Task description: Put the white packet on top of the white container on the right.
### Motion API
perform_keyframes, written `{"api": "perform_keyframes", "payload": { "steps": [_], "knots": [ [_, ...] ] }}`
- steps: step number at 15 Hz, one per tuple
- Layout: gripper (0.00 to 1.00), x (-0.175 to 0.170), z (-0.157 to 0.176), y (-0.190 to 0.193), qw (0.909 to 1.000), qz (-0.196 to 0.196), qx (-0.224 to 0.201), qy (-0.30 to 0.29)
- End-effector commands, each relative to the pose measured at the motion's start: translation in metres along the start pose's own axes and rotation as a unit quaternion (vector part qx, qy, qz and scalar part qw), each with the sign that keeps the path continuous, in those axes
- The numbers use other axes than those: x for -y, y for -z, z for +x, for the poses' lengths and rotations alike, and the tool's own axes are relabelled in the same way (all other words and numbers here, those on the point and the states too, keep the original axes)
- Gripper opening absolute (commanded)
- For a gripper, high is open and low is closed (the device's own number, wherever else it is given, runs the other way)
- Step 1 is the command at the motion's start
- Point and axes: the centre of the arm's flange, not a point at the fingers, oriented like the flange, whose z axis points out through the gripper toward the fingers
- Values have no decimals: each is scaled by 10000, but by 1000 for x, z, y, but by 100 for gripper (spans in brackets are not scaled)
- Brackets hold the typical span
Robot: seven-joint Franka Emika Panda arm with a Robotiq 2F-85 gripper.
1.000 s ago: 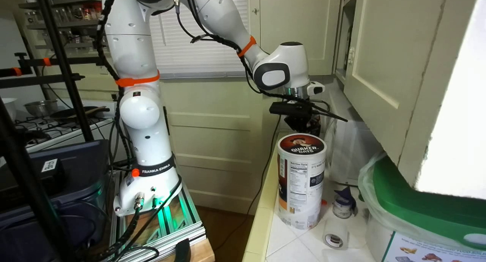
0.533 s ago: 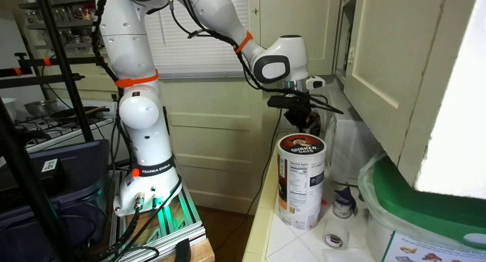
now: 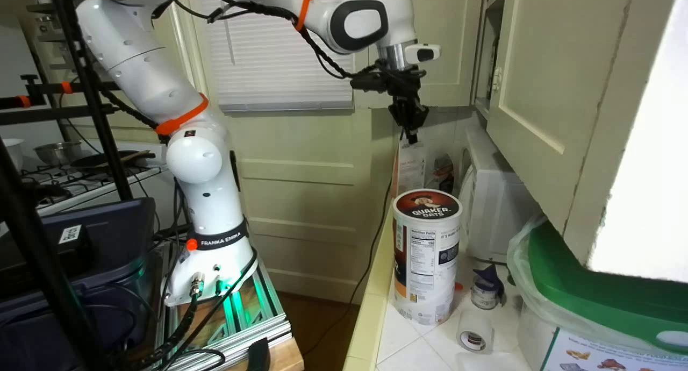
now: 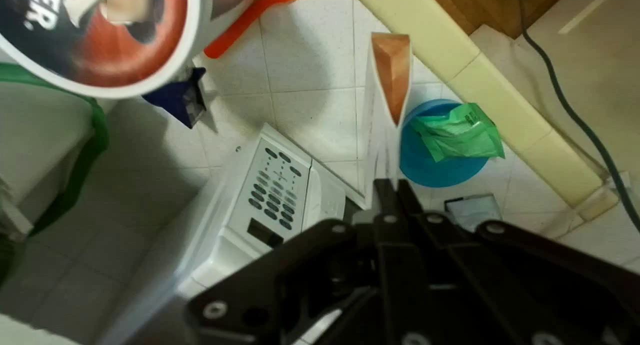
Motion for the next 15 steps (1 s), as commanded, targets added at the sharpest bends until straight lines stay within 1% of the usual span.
{"api": "perform_keyframes", "payload": {
  "steps": [1, 4, 6, 8, 11, 15],
  "knots": [
    [0, -12, -23, 70, 9949, -84, -146, -996],
    [0, -47, -28, 118, 9826, -103, -417, -1807],
    [0, -68, -30, 135, 9714, -157, -538, -2308],
    [0, -89, -37, 145, 9605, -332, -558, -2706],
    [0, -113, -39, 141, 9491, -331, -525, -3089],
    [0, -134, -40, 117, 9339, -536, -210, -3529]
  ]
}}
